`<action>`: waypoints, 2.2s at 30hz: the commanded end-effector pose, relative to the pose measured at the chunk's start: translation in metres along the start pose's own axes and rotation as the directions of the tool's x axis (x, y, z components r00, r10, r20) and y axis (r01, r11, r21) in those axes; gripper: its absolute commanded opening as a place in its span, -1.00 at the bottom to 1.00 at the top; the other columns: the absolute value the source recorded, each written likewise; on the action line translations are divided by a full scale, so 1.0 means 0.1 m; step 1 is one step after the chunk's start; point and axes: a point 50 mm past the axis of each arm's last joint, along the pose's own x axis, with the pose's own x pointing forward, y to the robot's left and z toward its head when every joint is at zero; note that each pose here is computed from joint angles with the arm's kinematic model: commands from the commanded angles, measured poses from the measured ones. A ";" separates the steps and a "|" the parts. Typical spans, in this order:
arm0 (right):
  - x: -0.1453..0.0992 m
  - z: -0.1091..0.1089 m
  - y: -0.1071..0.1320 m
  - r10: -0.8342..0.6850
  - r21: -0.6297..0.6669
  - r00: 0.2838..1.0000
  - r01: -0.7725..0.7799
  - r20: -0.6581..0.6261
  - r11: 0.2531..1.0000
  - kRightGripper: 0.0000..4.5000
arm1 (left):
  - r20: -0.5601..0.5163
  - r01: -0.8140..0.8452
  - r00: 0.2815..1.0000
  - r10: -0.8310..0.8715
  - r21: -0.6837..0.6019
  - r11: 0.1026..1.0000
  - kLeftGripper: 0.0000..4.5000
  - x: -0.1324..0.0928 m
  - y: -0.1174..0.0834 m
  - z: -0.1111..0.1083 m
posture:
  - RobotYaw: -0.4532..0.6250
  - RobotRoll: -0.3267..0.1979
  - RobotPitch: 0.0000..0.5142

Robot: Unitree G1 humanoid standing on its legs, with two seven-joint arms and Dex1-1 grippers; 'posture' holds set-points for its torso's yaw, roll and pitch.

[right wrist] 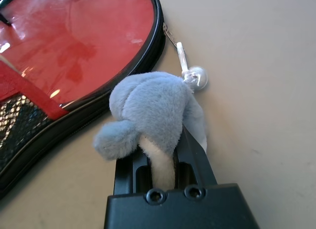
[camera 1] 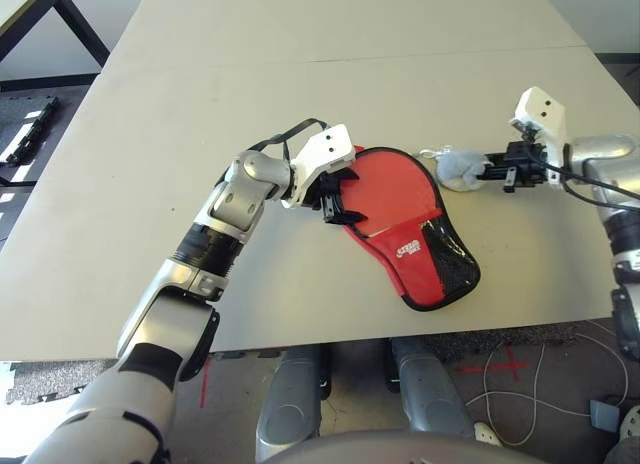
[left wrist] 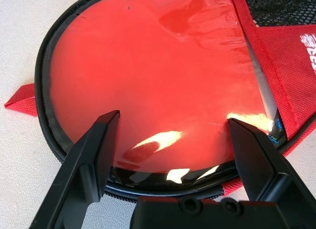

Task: Store the ping-pong paddle in its case and zip it.

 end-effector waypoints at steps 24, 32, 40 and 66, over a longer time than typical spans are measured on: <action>-0.45 -0.07 0.42 0.308 0.134 0.947 -0.295 -0.091 0.946 -0.87 | -0.090 0.082 0.992 -0.085 -0.036 0.996 1.00 0.25 -0.15 -0.14 | -0.37 0.25 -0.23; -0.54 -0.14 0.63 0.412 0.209 0.903 -0.382 -0.125 0.900 -0.87 | -0.092 0.083 0.992 -0.086 -0.034 0.996 1.00 0.27 -0.14 -0.13 | -0.39 0.25 -0.24; -0.65 -0.23 0.81 0.495 0.277 0.851 -0.440 -0.175 0.854 -0.87 | -0.093 0.079 0.992 -0.082 -0.033 0.996 1.00 0.27 -0.12 -0.14 | -0.40 0.25 -0.24; -0.82 -0.44 1.00 0.564 0.351 0.783 -0.468 -0.261 0.811 -0.56 | -0.089 0.072 0.993 -0.074 -0.024 0.997 1.00 0.30 -0.09 -0.13 | -0.41 0.25 -0.29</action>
